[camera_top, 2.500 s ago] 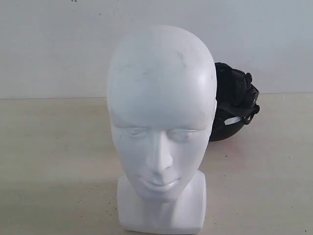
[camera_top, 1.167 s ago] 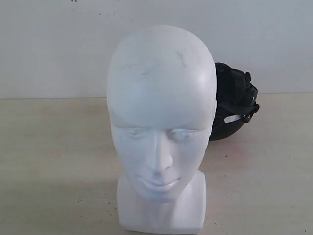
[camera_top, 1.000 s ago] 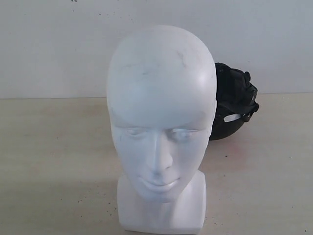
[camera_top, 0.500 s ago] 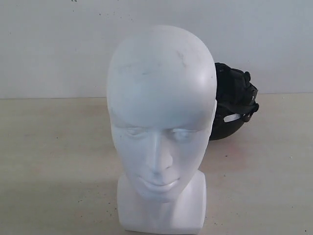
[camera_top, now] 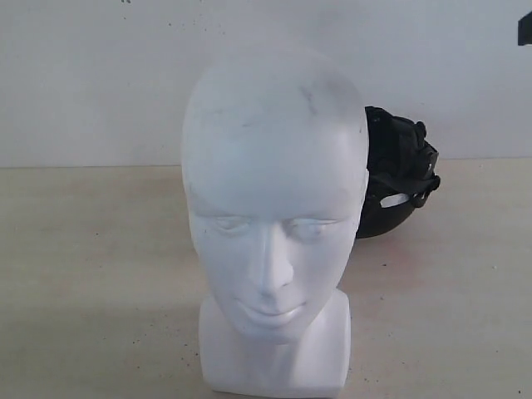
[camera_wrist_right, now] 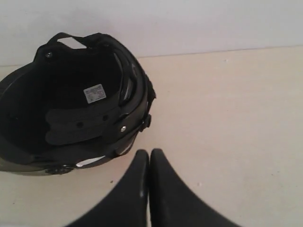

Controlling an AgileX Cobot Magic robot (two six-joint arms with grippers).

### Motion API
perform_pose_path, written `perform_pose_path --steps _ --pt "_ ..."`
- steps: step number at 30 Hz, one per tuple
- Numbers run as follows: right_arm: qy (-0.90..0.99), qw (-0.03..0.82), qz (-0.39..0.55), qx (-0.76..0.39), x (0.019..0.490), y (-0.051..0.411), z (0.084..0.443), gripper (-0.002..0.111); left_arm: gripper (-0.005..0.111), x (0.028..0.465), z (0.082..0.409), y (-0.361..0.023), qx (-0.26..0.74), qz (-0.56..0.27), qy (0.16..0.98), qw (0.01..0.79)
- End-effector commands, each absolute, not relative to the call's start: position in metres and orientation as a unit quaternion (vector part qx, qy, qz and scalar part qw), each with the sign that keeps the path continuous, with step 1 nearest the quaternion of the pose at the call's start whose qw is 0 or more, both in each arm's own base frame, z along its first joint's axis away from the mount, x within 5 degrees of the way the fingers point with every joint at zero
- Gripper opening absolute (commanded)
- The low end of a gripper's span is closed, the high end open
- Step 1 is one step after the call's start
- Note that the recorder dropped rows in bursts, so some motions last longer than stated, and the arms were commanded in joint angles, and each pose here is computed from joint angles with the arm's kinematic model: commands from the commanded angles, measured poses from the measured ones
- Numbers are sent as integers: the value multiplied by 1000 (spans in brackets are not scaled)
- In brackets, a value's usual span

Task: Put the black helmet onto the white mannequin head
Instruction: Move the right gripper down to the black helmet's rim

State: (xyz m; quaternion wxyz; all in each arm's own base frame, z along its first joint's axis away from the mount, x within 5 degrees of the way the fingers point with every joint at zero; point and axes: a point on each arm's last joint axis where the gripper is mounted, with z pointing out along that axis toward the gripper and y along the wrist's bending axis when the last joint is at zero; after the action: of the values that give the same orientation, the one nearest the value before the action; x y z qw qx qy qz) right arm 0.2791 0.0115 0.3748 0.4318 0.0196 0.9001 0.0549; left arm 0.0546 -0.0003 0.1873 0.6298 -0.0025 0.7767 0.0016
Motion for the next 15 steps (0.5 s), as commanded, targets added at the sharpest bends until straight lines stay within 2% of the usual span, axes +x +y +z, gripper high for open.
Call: perform_pose_path --steps 1,3,5,8,9,11,15 --pt "919 385 89 11 309 19 369 0 4 55 187 0 -7 0 776 630" --pt "926 363 99 13 320 21 364 1 4 55 187 0 -7 0 776 630" --pt "936 337 103 12 330 23 356 9 4 55 187 0 -7 0 776 630" --pt "948 297 117 16 345 25 341 32 4 55 187 0 -7 0 776 630" --pt "949 287 129 21 349 27 335 43 4 55 187 0 -7 0 776 630" --pt "950 274 150 33 356 31 326 55 4 55 187 0 -7 0 776 630" --pt "955 245 167 26 369 41 302 58 4 55 187 0 -7 0 776 630"
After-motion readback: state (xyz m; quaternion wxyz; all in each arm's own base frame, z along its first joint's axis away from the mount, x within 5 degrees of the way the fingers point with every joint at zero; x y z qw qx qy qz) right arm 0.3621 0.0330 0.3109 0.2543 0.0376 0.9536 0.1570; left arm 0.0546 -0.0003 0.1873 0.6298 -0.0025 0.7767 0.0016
